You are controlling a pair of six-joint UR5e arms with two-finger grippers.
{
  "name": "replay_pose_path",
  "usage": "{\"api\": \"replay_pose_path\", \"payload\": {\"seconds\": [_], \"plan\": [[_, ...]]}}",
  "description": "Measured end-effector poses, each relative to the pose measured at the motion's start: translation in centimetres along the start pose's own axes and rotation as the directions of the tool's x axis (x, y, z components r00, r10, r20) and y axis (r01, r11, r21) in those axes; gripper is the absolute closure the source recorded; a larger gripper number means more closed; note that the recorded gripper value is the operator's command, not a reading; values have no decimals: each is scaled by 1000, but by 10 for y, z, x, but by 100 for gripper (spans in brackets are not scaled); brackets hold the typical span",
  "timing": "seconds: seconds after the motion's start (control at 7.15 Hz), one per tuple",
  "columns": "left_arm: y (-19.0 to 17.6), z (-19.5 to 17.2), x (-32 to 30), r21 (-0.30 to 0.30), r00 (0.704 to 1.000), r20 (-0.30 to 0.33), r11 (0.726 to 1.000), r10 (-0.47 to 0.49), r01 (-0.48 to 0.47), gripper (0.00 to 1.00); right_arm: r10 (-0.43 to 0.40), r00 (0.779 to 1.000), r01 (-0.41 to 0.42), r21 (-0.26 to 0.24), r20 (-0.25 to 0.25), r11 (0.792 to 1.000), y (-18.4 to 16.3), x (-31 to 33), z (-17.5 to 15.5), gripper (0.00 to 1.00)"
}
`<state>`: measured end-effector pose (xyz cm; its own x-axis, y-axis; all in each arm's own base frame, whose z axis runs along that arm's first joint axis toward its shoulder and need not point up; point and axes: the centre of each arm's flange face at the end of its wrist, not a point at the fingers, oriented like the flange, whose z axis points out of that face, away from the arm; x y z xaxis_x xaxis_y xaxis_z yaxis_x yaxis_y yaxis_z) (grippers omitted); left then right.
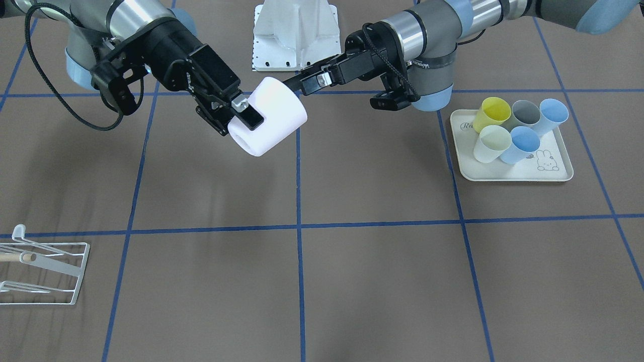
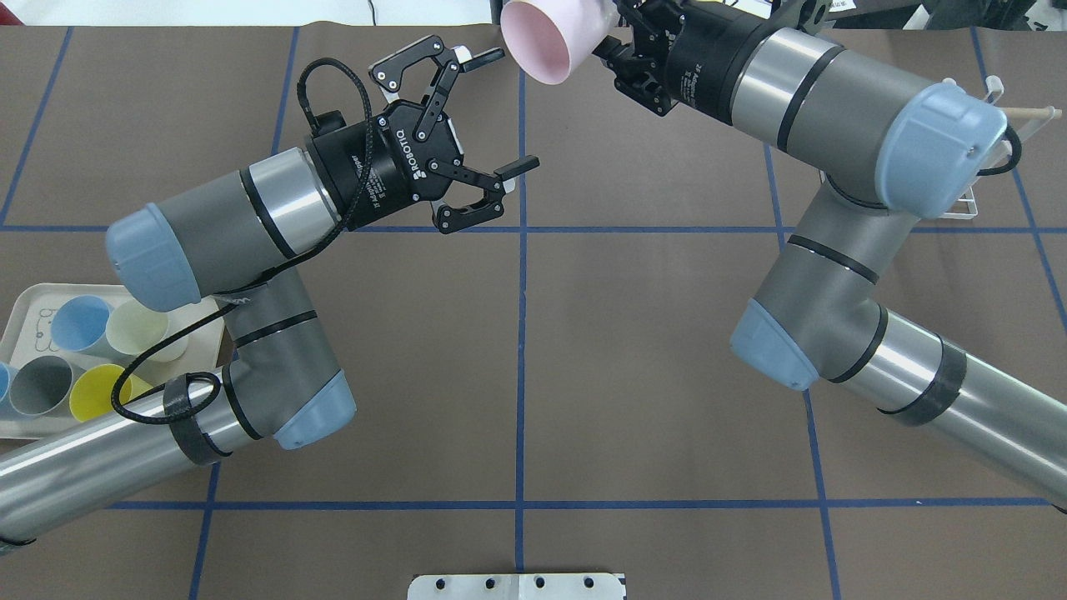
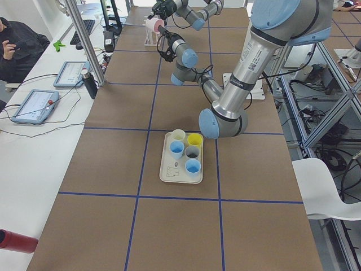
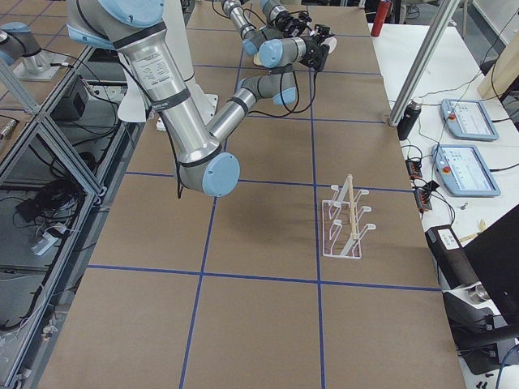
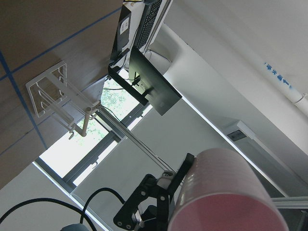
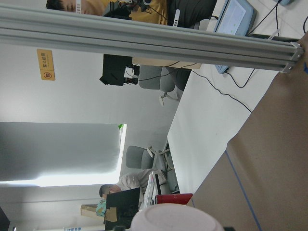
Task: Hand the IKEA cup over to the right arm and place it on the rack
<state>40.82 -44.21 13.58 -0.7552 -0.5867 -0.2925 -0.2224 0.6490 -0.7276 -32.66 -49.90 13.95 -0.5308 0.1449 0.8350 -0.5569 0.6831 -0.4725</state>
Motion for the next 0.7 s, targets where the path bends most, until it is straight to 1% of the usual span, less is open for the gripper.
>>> {"api": "replay_pose_path", "payload": {"seconds": [0.14,0.28,0.42,0.56,0.7], "plan": [[-1,0,-1,2,1000,4,1000,8,-8,1,2,1000,-2,44,2,999,-21,-1,-3,100],[-1,0,-1,2,999,8,999,50,-50,1,-3,1000,3,82,-1,997,-42,0,-7,100],[-1,0,-1,1,994,11,994,112,-112,1,-15,1000,17,116,-14,993,-65,2,-14,100],[-2,0,-1,3,988,13,989,151,-151,1,-53,998,59,135,-44,989,-88,7,-23,100],[-1,0,1,5,986,12,986,168,-168,1,-134,986,148,140,-102,979,-116,15,-38,100]]}}
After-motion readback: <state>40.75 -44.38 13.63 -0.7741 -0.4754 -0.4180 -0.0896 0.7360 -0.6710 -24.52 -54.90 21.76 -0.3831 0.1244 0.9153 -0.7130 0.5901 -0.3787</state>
